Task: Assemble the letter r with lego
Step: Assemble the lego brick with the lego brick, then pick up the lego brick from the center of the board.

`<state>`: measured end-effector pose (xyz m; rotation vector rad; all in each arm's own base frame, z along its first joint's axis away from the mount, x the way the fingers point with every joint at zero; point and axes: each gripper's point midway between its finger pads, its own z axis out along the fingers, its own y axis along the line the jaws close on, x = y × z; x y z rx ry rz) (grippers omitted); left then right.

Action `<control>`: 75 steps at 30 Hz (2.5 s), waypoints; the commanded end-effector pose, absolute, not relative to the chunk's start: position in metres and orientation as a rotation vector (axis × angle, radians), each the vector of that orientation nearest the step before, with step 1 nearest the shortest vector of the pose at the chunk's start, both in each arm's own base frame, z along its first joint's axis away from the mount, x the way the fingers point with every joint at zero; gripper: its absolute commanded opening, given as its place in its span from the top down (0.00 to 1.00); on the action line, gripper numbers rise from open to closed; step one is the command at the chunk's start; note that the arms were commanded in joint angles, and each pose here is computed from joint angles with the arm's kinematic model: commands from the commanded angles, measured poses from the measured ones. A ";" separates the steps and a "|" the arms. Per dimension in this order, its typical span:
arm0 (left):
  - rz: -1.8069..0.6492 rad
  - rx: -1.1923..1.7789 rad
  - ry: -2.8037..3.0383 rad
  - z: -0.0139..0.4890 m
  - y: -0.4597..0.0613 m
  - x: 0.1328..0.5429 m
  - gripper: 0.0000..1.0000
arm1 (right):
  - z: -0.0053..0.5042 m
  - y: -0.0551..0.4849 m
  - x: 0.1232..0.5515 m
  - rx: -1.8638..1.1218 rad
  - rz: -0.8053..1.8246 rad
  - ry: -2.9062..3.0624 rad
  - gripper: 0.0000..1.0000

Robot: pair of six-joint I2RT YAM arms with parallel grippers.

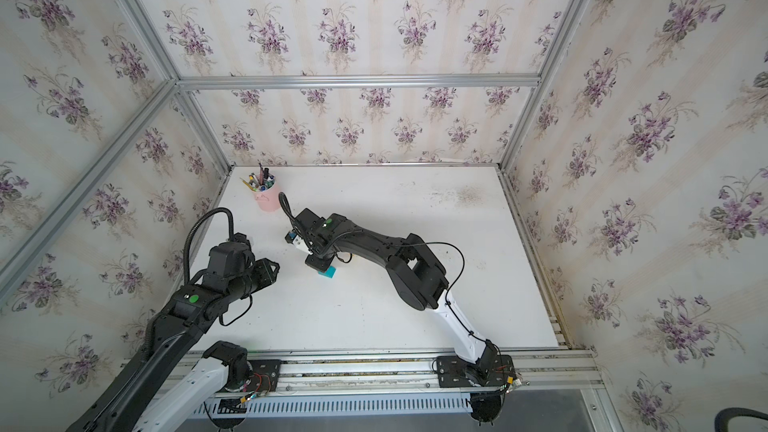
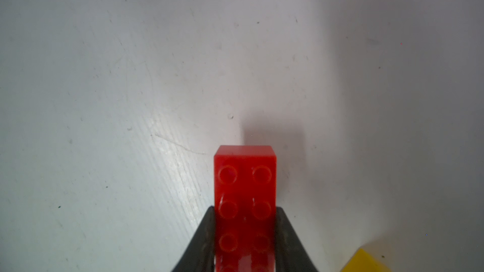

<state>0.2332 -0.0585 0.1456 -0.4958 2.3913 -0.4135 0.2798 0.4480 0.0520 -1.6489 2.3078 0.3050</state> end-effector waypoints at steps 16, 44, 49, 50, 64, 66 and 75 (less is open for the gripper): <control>-0.412 -0.507 2.396 0.143 -0.058 0.234 0.63 | 0.043 0.442 0.274 -1.649 0.301 2.321 0.74; -0.416 -0.512 2.399 0.144 -0.058 0.234 0.63 | 0.056 0.441 0.264 -1.513 0.434 2.282 0.59; -0.420 -0.509 2.398 0.146 -0.059 0.235 0.63 | 0.071 0.443 0.267 -1.492 0.434 2.252 0.52; -0.420 -0.510 2.399 0.146 -0.059 0.235 0.63 | 0.073 0.442 0.268 -1.486 0.431 2.248 0.51; -0.431 -0.503 2.399 0.147 -0.061 0.238 0.63 | 0.060 0.424 0.273 -1.432 0.354 2.280 0.49; -0.431 -0.503 2.400 0.147 -0.061 0.238 0.63 | 0.059 0.426 0.273 -1.437 0.361 2.281 0.49; -0.416 -0.509 2.404 0.145 -0.059 0.236 0.63 | 0.043 0.426 0.270 -1.469 0.359 2.316 0.50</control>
